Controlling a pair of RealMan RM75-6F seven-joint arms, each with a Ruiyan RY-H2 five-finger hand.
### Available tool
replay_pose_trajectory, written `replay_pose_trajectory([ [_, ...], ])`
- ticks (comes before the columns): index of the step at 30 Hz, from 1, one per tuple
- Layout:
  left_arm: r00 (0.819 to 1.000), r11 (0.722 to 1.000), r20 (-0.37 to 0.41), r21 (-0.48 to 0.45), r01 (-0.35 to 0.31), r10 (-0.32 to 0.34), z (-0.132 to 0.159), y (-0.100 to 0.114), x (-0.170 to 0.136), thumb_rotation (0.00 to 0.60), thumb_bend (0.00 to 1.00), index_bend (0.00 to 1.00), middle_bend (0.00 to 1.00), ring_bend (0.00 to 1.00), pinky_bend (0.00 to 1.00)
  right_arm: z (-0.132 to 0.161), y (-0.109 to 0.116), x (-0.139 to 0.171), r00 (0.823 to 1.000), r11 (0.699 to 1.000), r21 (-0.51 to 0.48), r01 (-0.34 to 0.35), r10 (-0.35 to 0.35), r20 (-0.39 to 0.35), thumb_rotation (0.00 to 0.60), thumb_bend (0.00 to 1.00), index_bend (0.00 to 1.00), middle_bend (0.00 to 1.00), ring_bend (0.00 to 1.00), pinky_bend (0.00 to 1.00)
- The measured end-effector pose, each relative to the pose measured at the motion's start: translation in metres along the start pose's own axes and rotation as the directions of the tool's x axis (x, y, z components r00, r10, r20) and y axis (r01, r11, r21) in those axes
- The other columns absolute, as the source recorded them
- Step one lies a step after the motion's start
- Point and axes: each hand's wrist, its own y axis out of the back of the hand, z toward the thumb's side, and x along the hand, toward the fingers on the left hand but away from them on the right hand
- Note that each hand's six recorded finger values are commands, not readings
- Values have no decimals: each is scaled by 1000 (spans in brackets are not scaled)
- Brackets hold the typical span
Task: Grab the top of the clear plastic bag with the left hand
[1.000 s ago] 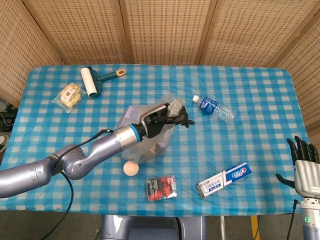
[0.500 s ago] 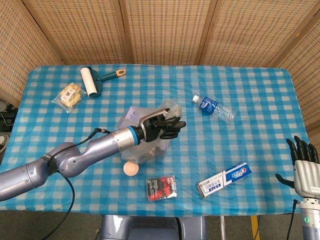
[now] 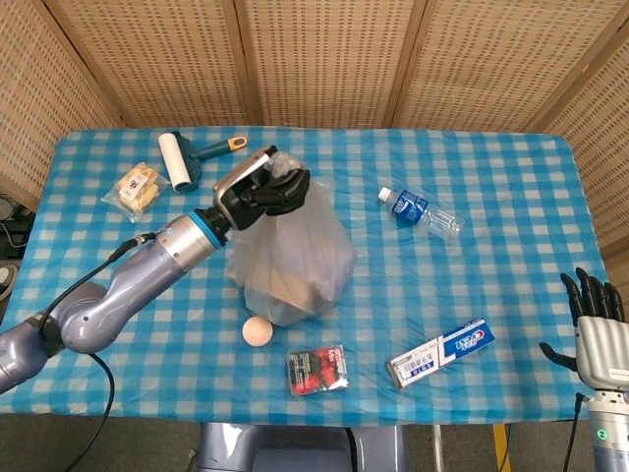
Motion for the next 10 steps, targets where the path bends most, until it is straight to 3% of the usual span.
replay_pose_trajectory([
  [10, 990, 998, 128, 30, -62, 58, 58, 6, -20, 600, 1000, 1000, 1000, 971, 1000, 4, 0, 1, 1000, 1000, 0, 2, -2, -8, 600, 0, 0, 0, 0, 0],
])
